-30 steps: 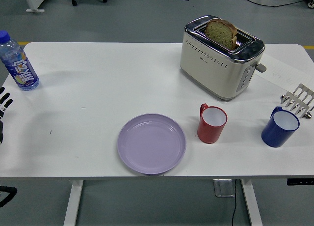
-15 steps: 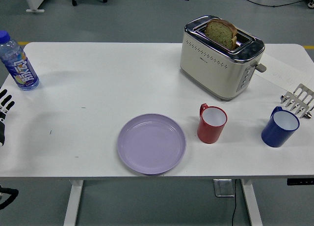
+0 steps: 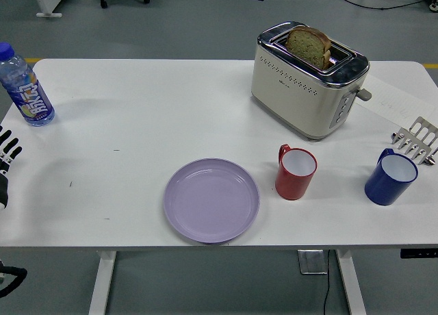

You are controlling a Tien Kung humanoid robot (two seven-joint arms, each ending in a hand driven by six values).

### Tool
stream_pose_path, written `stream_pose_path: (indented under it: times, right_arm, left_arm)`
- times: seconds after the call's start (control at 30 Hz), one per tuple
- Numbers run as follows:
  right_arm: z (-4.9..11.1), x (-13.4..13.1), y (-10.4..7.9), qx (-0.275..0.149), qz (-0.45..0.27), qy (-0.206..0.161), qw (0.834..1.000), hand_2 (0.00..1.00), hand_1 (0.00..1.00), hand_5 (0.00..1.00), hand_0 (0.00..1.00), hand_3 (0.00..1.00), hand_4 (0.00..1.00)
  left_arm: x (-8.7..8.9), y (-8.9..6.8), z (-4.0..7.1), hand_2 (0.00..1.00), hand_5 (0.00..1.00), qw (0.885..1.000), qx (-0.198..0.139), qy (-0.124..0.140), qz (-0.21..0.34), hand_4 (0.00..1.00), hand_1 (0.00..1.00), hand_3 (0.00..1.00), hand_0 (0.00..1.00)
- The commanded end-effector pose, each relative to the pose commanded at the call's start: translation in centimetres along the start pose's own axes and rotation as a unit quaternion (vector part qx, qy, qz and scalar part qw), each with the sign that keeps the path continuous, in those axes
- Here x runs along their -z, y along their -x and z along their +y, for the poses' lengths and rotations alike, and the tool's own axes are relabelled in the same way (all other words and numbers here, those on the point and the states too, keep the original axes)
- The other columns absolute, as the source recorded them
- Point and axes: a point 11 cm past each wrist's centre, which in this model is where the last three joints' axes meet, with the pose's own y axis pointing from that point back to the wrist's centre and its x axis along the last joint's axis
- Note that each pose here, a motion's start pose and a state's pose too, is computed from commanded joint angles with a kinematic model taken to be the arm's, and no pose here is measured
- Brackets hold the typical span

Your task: Push plate across desktop

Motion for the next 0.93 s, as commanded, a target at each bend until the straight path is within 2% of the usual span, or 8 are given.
stream_pose_path:
  times: [0.6, 0.93]
  right_arm:
    - [0.0, 0.08, -0.03, 0.0, -0.001, -0.002, 1.0, 0.658, 0.566, 0.317, 0.632, 0.611, 0.169]
    - [0.01, 0.34, -0.02, 0.0, -0.002, -0.004, 1.0, 0.659, 0.566, 0.317, 0.632, 0.612, 0.168]
  left_arm:
    - [0.11, -0.29, 0.23, 0.825, 0.998, 1.0, -0.006, 0.001, 0.002, 0.49, 0.806, 0.787, 0.789]
    - [-0.25, -0.17, -0.04, 0.825, 0.998, 1.0, -0.007, 0.007, 0.003, 0.49, 0.805, 0.787, 0.787]
